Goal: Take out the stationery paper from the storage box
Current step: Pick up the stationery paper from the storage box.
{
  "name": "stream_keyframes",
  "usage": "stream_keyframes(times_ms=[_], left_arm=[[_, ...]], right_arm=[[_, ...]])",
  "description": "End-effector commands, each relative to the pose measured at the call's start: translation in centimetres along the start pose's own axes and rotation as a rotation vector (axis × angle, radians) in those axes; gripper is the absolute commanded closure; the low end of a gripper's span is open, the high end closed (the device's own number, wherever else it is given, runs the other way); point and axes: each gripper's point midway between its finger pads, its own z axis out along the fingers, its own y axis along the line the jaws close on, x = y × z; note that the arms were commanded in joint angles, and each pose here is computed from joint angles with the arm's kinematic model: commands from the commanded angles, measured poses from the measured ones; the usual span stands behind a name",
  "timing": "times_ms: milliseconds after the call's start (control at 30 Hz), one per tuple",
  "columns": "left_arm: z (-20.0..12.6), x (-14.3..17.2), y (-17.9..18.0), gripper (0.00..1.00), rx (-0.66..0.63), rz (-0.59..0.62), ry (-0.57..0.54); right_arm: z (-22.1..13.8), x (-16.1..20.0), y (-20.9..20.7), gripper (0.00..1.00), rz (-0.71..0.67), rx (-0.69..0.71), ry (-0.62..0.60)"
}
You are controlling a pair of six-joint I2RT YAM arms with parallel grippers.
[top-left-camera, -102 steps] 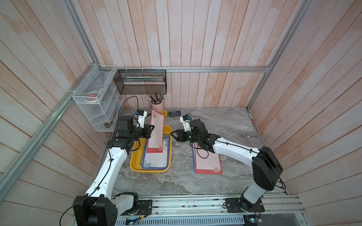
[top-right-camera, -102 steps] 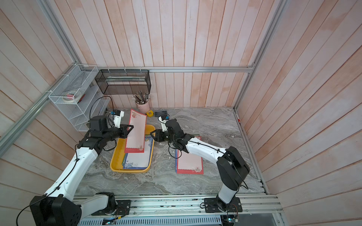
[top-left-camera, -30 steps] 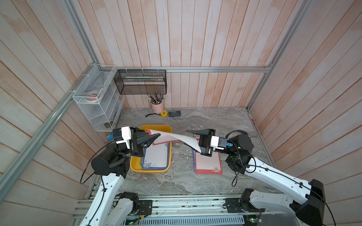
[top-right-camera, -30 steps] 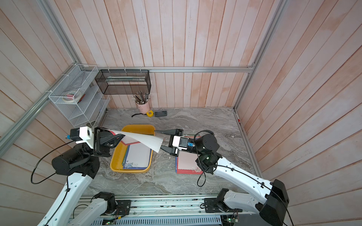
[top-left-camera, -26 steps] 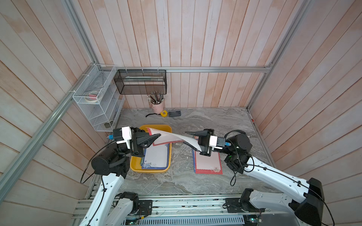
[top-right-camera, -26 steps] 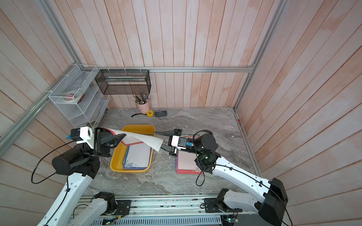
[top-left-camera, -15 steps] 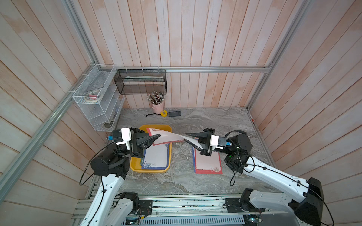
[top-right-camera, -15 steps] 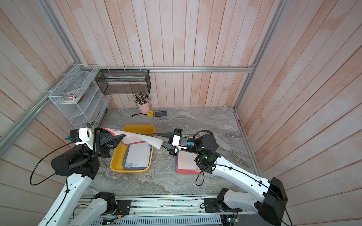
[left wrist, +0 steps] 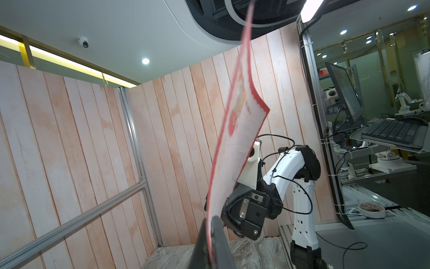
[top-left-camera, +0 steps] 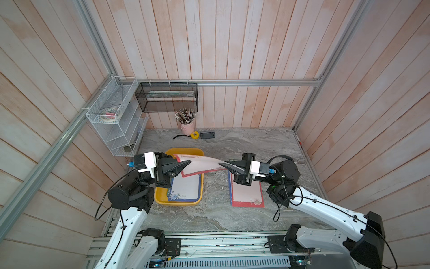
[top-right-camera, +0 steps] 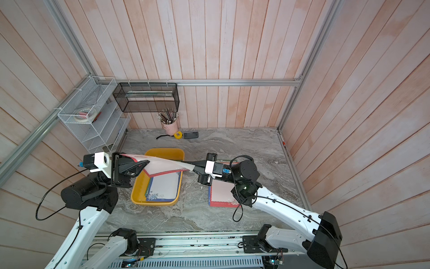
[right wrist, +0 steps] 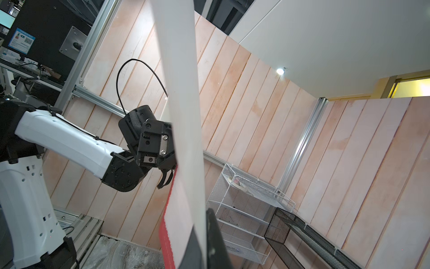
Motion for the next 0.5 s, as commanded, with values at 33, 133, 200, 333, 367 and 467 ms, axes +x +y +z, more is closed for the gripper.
stream_keyframes(times_ms=[33,133,200,333,367,467], left_arm=[[0.11,-0.84,-0.78,1.0,0.022,0.042,-0.008],[0.09,-0.88,-0.87,1.0,0.023,0.044,-0.009],[0.04,-0.96,-1.02,1.0,0.024,0.055,-0.011],[0.02,-0.92,-0.98,1.0,0.021,0.061,-0.012],[0.02,-0.83,-0.92,1.0,0.021,0.06,-0.011],[-0.01,-0.75,-0.88,1.0,0.018,0.064,-0.011]], right_arm=[[-0.39,-0.71,-0.14,1.0,-0.002,0.025,-0.014],[-0.48,-0.85,-0.24,1.0,-0.009,0.034,-0.014],[-0.58,-0.93,-0.35,1.0,-0.016,0.042,-0.011],[-0.8,-1.19,-0.53,1.0,-0.025,0.058,-0.011],[-0.84,-1.32,-0.57,1.0,-0.028,0.062,-0.013],[-0.93,-1.3,-0.78,1.0,-0.026,0.076,-0.008]])
